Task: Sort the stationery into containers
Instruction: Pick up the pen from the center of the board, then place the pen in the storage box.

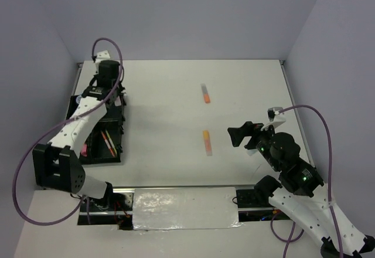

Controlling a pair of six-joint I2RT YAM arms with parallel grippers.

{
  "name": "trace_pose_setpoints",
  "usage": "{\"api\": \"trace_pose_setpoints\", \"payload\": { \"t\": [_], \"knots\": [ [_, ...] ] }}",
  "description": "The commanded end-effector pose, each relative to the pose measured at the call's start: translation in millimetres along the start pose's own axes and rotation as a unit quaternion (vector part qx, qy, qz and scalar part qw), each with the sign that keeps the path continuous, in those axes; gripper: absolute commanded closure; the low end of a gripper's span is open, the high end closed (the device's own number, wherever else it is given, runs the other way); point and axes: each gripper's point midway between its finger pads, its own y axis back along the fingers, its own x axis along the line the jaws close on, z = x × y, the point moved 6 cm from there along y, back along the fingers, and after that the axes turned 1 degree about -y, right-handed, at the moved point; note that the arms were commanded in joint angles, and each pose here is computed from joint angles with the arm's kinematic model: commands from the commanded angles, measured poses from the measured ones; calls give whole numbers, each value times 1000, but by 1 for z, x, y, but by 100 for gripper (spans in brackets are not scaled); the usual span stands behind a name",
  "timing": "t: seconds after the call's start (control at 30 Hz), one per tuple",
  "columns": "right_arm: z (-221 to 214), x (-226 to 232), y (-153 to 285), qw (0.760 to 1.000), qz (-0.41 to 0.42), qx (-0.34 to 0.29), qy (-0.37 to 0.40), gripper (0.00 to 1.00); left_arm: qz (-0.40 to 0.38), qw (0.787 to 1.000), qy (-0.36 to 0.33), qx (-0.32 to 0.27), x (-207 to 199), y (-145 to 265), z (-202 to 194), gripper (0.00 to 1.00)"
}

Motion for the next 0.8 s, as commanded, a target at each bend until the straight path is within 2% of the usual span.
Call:
{"api": "trace_pose_setpoints", "payload": {
  "t": [0.0, 0.07, 0.2, 0.33, 0.47, 0.57, 0.6, 0.63, 0.67, 0.77],
  "knots": [
    [2, 14, -9, 998, 53, -14, -8, 0, 26, 999, 29, 0, 19, -50, 10, 100],
    [-6, 17, -16, 998, 69, -6, -7, 0, 49, 998, 48, -1, 30, -69, 23, 100],
    [-16, 18, -26, 997, 73, 16, 8, 0, 67, 997, 39, -6, 33, -100, 14, 100],
    [-17, 18, -31, 997, 73, 17, 15, 0, 94, 993, 66, 13, 49, -112, -16, 98],
    [-18, 20, -34, 997, 77, 19, 16, 0, 107, 991, 76, 8, 54, -114, -29, 90],
    [-18, 24, -33, 996, 88, 30, 15, 0, 119, 990, 69, 19, 55, -116, -29, 73],
    [-18, 25, -33, 995, 90, 32, 14, 0, 121, 990, 70, 25, 55, -117, -30, 51],
    [-18, 25, -33, 995, 91, 32, 11, 0, 128, 989, 71, 25, 55, -116, -28, 40],
    [-18, 25, -33, 995, 89, 33, 5, 0, 127, 989, 69, 28, 55, -115, -30, 23],
    [-16, 22, -35, 997, 64, 33, -8, 0, 98, 992, 71, 20, 49, -107, -24, 11]
  ]
}}
